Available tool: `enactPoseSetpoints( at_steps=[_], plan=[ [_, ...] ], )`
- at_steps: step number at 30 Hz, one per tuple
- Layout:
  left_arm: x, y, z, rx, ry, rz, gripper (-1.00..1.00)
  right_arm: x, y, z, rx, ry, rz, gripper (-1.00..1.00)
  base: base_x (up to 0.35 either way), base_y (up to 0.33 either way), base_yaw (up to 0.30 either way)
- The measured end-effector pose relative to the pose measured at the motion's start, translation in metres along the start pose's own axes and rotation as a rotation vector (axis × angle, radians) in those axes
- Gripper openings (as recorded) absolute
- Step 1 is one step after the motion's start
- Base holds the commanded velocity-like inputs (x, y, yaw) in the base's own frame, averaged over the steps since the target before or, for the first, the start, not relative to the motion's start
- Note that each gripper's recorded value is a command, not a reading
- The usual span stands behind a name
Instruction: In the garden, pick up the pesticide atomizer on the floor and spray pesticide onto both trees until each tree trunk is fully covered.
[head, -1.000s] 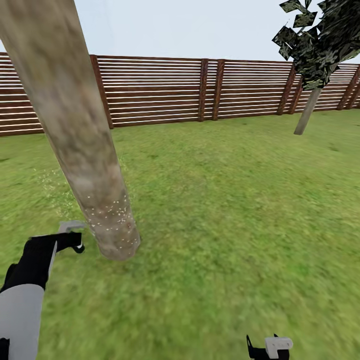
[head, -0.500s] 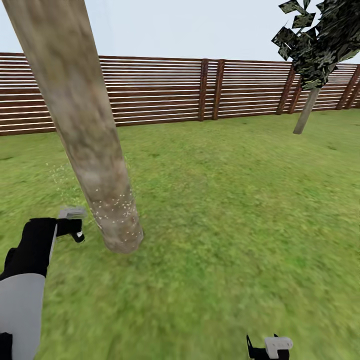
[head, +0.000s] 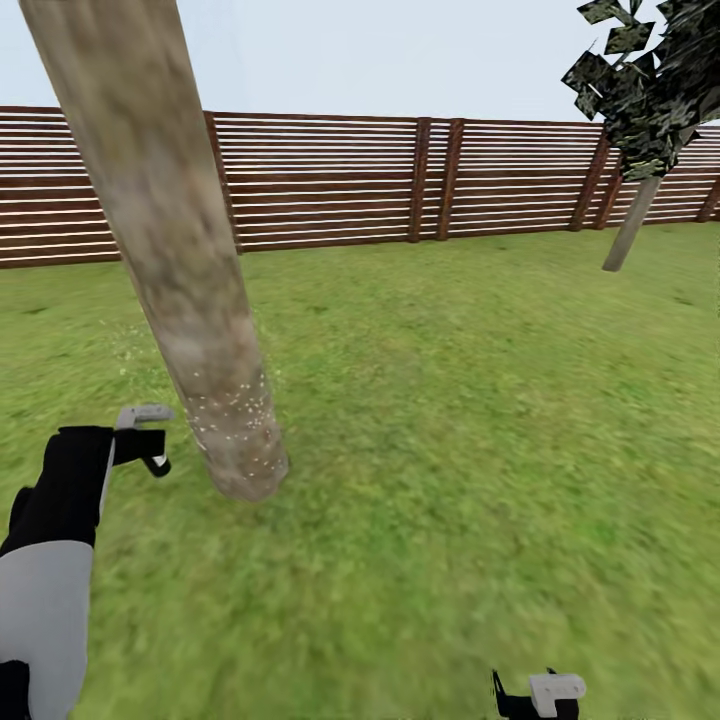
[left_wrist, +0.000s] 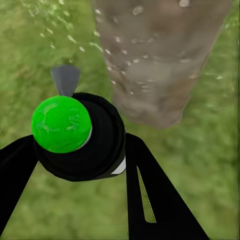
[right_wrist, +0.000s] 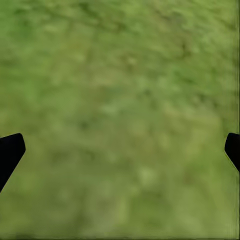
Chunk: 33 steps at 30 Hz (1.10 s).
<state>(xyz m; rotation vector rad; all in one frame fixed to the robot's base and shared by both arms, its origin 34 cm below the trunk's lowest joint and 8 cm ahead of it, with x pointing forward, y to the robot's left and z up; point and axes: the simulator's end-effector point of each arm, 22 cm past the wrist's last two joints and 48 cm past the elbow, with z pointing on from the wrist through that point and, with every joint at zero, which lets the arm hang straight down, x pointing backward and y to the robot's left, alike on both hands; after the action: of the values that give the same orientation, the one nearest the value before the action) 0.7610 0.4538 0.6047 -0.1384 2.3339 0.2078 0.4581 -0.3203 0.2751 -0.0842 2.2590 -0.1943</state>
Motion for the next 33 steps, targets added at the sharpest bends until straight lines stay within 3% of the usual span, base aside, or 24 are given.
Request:
enactPoseSetpoints(
  at_steps=[14,20,22,33],
  plan=[
    [-0.004,0.003,-0.003,-0.009,-0.009,0.002,-1.0,0.0,0.0,0.0,0.0,0.0,0.0,1.0,-0.094,-0.271,0.0],
    [-0.018,0.005,-0.011,-0.017,-0.046,0.003,-1.0,0.0,0.0,0.0,0.0,0.0,0.0,1.0,0.0,-0.273,0.0],
    [-0.016,0.004,-0.012,-0.016,-0.031,-0.006,-1.0,0.0,0.0,0.0,0.0,0.0,0.0,1.0,0.008,-0.273,0.0],
    [-0.009,0.005,-0.011,-0.018,-0.01,-0.012,-1.0,0.0,0.0,0.0,0.0,0.0,0.0,1.0,0.202,-0.208,0.05]
  ],
)
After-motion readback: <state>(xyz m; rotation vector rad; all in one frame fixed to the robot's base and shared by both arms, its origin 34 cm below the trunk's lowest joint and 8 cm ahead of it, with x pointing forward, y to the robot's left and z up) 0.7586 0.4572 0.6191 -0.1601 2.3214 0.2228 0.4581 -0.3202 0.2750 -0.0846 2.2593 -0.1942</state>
